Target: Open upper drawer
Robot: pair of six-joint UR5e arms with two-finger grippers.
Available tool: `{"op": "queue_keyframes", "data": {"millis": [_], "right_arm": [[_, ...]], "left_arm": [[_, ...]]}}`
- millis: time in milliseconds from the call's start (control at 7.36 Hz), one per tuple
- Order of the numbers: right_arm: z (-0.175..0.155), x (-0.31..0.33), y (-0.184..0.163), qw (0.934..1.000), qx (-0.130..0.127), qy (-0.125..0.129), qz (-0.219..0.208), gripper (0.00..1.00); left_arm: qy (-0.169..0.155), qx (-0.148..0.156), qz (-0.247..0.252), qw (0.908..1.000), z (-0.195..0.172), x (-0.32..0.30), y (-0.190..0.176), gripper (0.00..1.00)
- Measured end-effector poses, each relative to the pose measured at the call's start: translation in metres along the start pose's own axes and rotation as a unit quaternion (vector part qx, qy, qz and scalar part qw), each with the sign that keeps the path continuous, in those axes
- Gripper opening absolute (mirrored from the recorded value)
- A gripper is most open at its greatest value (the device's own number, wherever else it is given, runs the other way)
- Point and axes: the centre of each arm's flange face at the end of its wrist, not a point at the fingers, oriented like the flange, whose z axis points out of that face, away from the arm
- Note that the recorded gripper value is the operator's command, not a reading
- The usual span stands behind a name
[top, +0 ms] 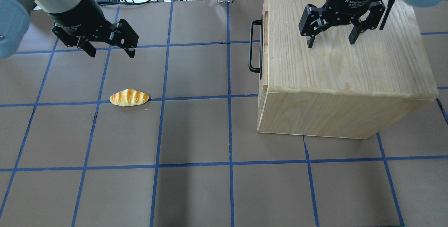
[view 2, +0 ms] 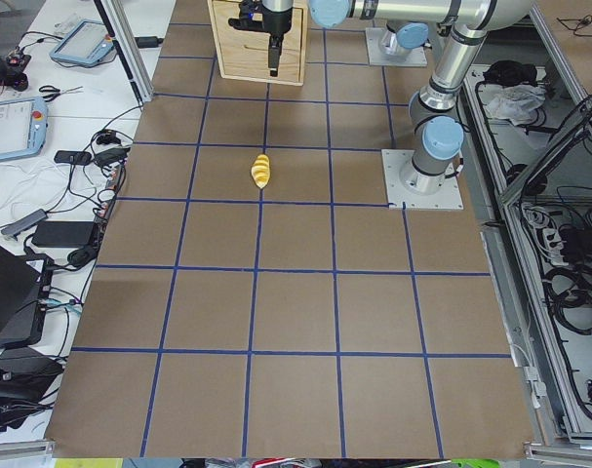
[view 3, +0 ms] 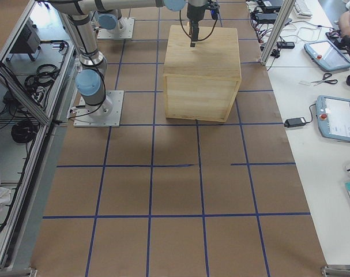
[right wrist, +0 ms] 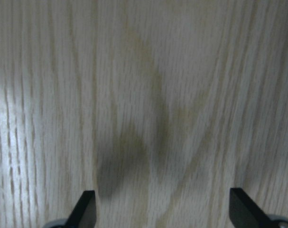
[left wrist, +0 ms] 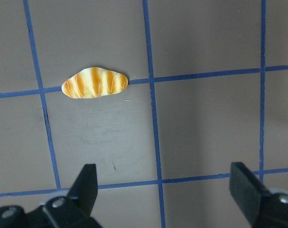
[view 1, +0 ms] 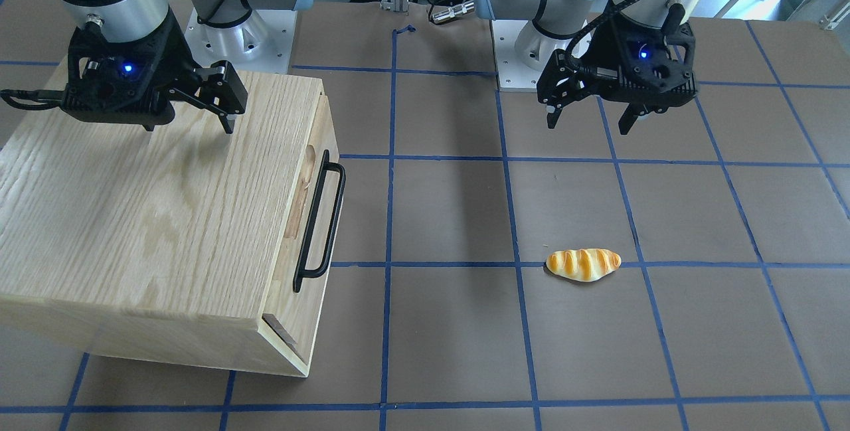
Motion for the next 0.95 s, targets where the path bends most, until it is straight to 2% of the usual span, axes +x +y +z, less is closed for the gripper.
{"op": "queue_keyframes", "data": {"millis": [272, 407, 679, 951], "right_arm": [[0.0, 0.0, 0.0, 1.0, 0.0, 0.0, 0.0, 1.0], [0.0, 0.0, 0.0, 1.0, 0.0, 0.0, 0.0, 1.0], [0.0, 0.0, 0.0, 1.0, 0.0, 0.0, 0.0, 1.0], [0.0, 0.0, 0.0, 1.0, 0.0, 0.0, 0.0, 1.0]], "left_arm": [[0.024, 0.017, -0.022, 0.9993, 0.008, 0.009, -0.014, 1.0], [0.058, 0.028, -0.047, 0.9968, 0.019, 0.02, -0.028, 1.0], [0.135, 0.011, -0.111, 0.9846, 0.045, 0.056, -0.046, 1.0], [0.186, 0.003, -0.144, 0.972, 0.068, 0.114, -0.057, 1.0]]}}
